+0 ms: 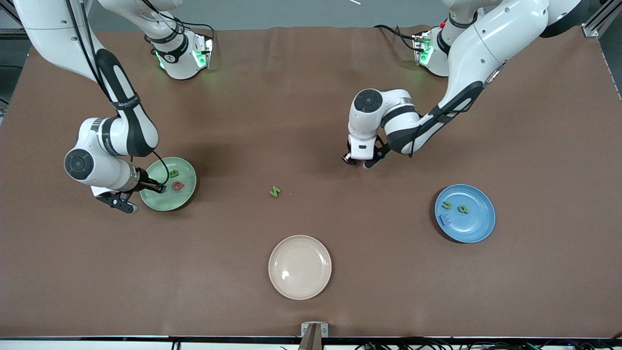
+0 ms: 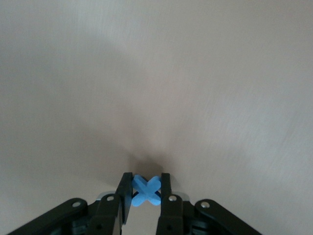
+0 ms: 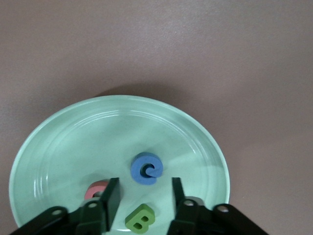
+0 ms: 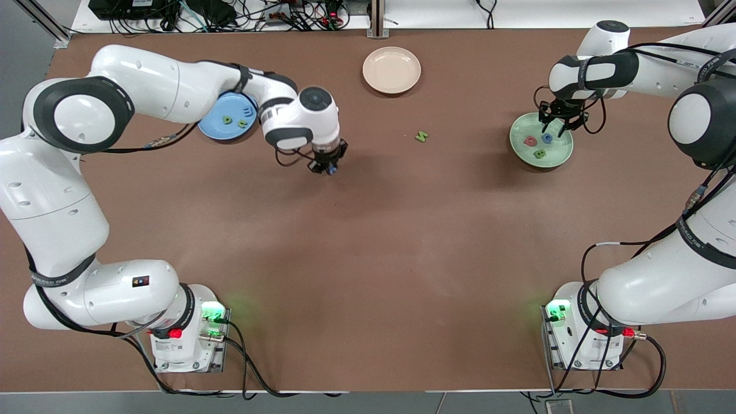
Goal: Sort upper and lower case letters into plates
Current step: 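Place the blue C on the green plate with the right gripper, then place the x on the blue plate while the right gripper reaches the M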
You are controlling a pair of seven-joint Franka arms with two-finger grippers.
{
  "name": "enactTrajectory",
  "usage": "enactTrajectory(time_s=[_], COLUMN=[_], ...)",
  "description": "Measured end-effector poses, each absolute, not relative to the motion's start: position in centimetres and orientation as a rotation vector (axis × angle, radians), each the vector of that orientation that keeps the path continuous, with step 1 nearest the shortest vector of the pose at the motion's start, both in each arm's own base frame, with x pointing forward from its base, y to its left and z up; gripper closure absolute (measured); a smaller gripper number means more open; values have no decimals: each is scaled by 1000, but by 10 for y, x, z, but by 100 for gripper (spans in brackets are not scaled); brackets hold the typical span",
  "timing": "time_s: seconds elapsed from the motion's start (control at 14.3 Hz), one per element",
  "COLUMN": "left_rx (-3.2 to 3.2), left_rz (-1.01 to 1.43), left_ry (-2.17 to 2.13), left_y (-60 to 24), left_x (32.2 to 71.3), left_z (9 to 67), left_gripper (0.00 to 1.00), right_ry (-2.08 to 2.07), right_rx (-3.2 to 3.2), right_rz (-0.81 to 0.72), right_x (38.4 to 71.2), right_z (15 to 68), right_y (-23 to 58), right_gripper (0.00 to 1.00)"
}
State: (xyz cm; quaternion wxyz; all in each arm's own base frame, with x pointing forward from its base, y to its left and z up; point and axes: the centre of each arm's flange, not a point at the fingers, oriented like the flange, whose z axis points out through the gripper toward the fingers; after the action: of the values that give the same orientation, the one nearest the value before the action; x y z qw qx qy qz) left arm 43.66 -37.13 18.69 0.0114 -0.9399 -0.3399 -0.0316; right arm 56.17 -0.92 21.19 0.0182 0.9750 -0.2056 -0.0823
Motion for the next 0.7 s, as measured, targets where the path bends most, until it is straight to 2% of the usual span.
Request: enactTrajectory(time_s=[0.21,0.35,0.7], left_rx=[-2927,-2936,-2950], left_rz=[-168,-187,-99], left_ry=[-950,-855,-660], left_y=[-342,-307,-215], left_x=[489,523,587], left_z=[208,218,251], left_gripper=[73,73,73], right_ry=[-648,-759,-1052], right_rx=[3037,3037,3012], right_rz=[-258,-248,-185], right_x=[563,566,568], right_z=[213,221,255], right_y=[20,65,204], right_gripper=[13,0,0])
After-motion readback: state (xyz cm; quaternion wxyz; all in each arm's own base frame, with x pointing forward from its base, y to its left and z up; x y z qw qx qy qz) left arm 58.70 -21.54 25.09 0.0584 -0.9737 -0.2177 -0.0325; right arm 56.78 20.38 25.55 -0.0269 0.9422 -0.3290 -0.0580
